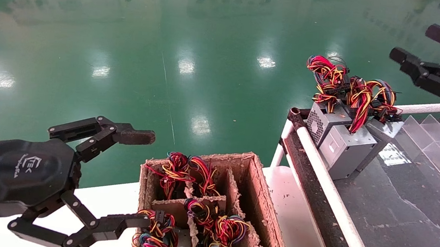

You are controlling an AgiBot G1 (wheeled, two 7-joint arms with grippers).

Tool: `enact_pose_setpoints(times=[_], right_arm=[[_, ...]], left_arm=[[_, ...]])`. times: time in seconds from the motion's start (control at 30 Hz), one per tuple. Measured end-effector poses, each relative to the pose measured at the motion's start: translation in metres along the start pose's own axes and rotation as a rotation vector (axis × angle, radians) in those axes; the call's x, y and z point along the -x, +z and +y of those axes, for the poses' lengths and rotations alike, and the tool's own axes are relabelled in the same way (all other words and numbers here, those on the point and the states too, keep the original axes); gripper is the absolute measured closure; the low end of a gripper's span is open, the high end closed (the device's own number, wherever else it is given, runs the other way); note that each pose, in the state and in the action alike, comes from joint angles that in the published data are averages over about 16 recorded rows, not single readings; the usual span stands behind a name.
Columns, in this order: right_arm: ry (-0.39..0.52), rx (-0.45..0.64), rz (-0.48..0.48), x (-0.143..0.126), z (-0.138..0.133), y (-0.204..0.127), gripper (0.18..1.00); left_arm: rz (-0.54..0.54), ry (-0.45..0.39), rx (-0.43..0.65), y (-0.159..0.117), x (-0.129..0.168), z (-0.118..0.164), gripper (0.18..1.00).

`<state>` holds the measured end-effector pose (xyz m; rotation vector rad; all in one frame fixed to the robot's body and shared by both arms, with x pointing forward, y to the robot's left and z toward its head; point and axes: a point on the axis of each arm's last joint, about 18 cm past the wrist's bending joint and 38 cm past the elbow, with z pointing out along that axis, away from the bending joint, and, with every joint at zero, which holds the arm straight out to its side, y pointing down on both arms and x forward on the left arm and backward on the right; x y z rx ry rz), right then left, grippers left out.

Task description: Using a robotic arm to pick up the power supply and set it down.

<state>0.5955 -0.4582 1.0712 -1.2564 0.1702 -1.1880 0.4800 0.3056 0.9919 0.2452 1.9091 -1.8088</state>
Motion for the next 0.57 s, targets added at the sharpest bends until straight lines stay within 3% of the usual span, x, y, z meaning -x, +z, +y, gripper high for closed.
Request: enact_pose_setpoints(times=[0.3,0.57], right_arm=[[0.004,-0.008,-0.1,0.024,-0.007,0.003,0.289],[0.01,-0.01,-0.155,0.038,-0.01,0.004,0.232]], left_arm=[[0.0,0.0,0.0,0.0,0.0,0.0,0.184],[0.0,0.0,0.0,0.0,0.0,0.0,0.184]])
